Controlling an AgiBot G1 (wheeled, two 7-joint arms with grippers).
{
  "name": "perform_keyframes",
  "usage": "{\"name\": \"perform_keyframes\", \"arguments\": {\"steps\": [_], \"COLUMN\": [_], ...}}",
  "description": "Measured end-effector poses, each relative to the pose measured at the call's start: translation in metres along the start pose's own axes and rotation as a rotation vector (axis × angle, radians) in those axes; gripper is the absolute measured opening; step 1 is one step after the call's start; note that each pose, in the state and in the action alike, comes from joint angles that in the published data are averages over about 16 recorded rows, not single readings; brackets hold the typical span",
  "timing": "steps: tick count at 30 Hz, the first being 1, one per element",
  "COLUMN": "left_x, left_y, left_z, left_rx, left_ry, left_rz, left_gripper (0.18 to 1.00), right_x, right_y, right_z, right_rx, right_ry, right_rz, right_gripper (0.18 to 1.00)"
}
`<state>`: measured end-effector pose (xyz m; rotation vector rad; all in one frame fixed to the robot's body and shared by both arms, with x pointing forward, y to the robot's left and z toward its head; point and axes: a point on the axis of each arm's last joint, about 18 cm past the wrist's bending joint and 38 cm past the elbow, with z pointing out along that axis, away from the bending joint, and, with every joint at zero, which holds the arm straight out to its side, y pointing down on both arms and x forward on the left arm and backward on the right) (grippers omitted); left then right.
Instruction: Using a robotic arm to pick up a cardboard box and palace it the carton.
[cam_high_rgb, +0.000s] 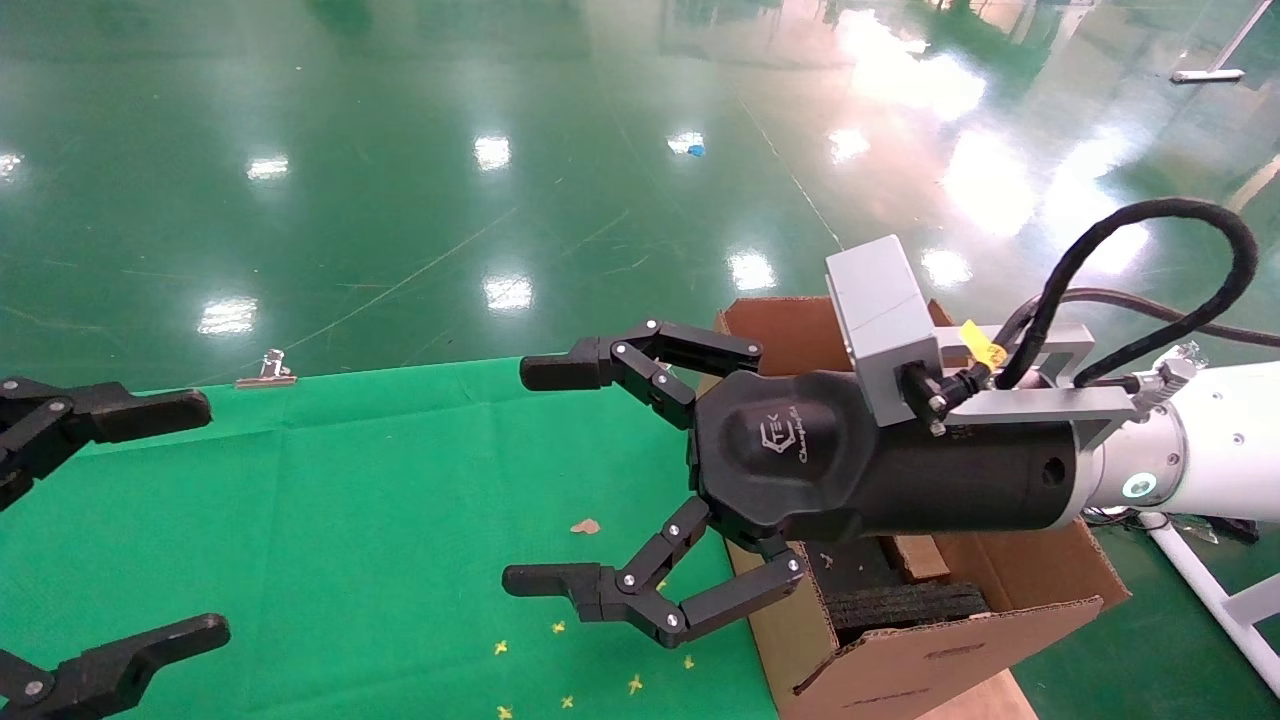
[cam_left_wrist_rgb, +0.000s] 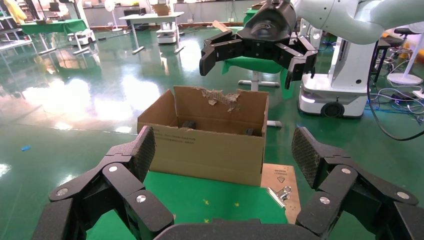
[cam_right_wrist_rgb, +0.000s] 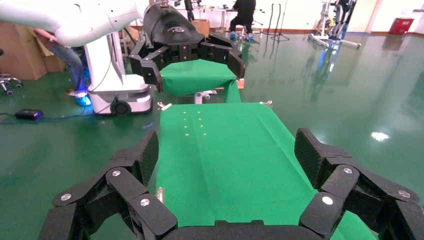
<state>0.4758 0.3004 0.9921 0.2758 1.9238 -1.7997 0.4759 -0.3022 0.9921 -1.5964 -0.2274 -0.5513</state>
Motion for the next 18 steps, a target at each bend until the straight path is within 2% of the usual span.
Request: {"name": "perform_keyframes", "arguments": {"steps": [18], "left_x": [0.0000], "left_y": [0.0000], "left_z": [0.0000], "left_rx": [0.000], "left_ry": [0.000], "left_rz": [0.000], "left_gripper": [1.001], "right_x": [0.0000], "right_y": [0.0000], "right_z": [0.0000], "right_rx": [0.000], "right_ry": [0.000], "right_rz": [0.000], "right_gripper": [1.000]}}
